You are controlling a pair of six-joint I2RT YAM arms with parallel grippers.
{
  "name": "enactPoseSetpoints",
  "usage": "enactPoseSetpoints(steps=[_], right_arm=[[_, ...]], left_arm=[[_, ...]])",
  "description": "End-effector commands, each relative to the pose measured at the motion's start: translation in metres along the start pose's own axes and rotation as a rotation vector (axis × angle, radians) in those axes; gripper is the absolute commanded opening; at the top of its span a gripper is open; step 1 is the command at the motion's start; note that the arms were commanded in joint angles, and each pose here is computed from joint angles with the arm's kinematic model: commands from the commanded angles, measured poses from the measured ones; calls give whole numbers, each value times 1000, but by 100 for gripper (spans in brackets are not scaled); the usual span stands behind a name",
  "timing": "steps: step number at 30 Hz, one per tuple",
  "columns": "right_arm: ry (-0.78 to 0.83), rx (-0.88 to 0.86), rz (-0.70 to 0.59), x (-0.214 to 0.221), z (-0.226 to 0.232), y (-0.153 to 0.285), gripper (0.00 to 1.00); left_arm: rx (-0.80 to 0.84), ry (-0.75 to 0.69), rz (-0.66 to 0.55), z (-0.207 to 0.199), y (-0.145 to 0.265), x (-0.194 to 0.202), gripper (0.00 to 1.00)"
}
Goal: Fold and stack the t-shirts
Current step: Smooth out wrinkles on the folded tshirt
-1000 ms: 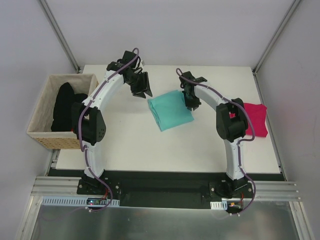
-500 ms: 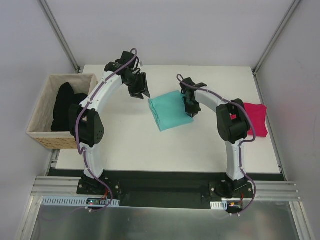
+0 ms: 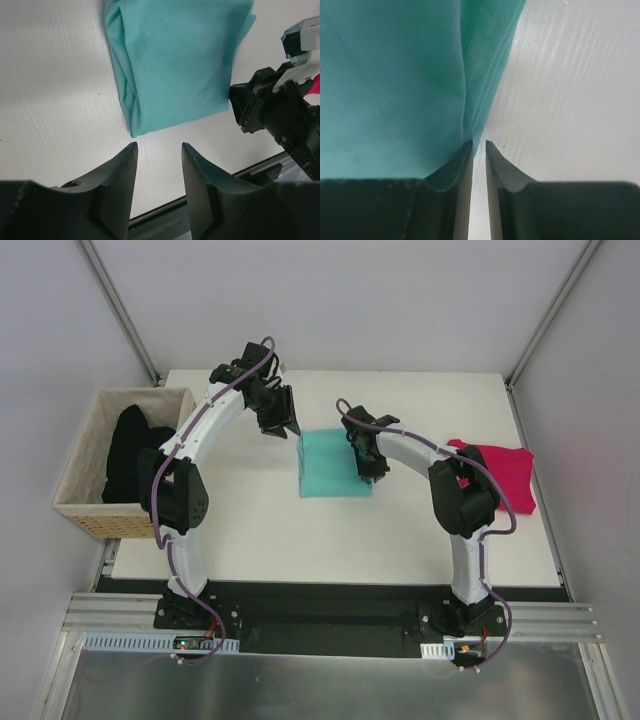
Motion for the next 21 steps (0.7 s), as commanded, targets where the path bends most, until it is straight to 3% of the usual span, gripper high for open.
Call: enactPoseSetpoints(steps=[1, 8, 9, 12, 21], right_arm=[[-55, 93, -69, -13, -22, 30, 25], [-104, 249, -149, -30, -64, 58, 31], [-113, 268, -166, -33, -70, 64, 40], [-148, 321, -188, -39, -98, 78, 44], [-326, 419, -136, -35, -188, 81, 45]], left_arm=[[15, -27, -31, -15, 20, 5, 40], [25, -42, -22, -19, 17, 6, 40], [31, -48, -18, -21, 15, 7, 40], [50, -70, -1, -31, 7, 7, 41], [114, -114, 44, -62, -20, 5, 40]])
Point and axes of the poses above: each gripper's point midway between its finger pads, its own y axis back along the fingers, its own z axis along the line the jaws close on, x = y × z, the point moved 2 cm from there along y, back along the fingers, and after that the axes turned 2 degrees about y, right-handed, at the moved point
